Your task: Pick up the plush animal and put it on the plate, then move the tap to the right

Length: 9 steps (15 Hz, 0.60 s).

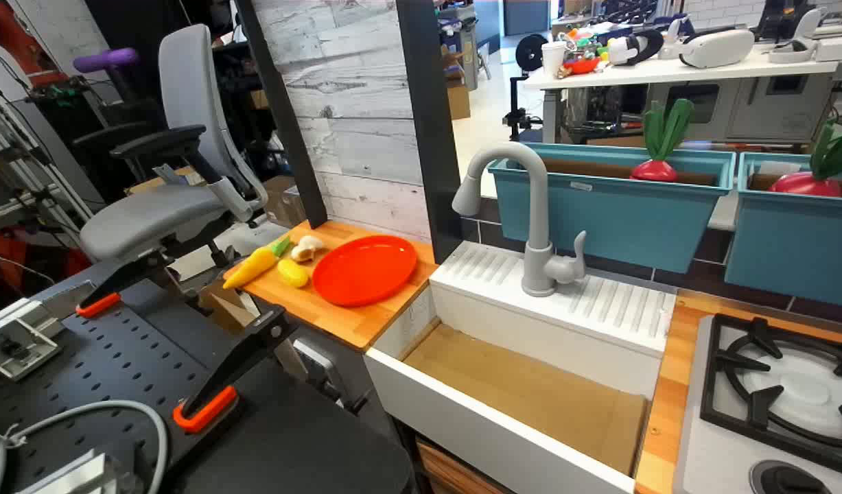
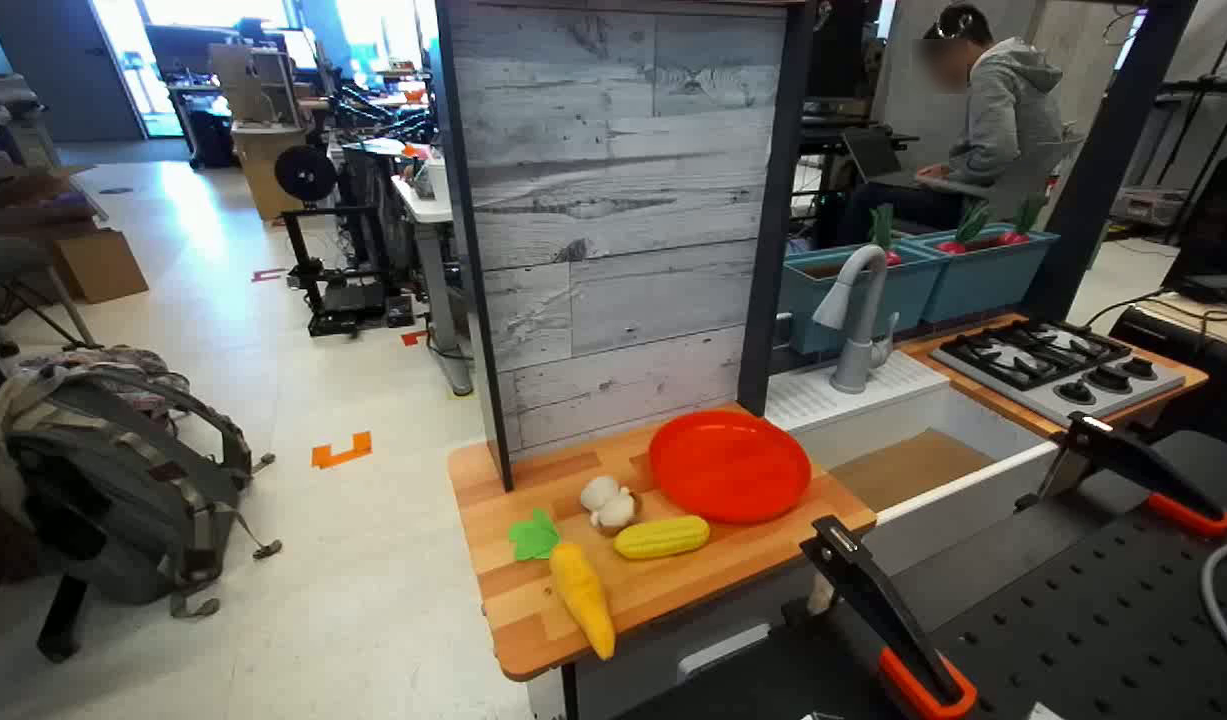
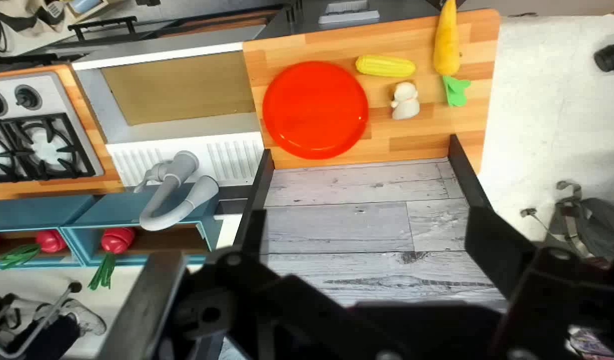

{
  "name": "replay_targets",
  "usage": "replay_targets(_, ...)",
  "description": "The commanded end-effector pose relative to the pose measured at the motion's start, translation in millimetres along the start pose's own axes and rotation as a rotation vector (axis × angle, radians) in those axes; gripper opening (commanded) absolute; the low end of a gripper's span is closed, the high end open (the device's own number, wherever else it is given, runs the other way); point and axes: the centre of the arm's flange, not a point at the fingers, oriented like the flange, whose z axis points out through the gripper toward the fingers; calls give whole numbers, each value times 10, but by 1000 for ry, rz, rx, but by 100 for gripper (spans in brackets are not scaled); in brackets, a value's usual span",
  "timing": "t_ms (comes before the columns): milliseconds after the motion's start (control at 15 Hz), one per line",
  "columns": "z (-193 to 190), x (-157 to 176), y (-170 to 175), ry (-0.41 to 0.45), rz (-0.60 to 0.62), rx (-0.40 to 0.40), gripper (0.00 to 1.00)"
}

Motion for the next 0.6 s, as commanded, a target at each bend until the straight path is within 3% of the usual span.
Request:
replay_targets(0, -3, 2, 0, 1, 0, 0, 100)
replay_targets(333, -4, 2, -1, 1, 0, 0, 100)
replay_targets(533, 278, 133, -39, -17, -9, 25, 100)
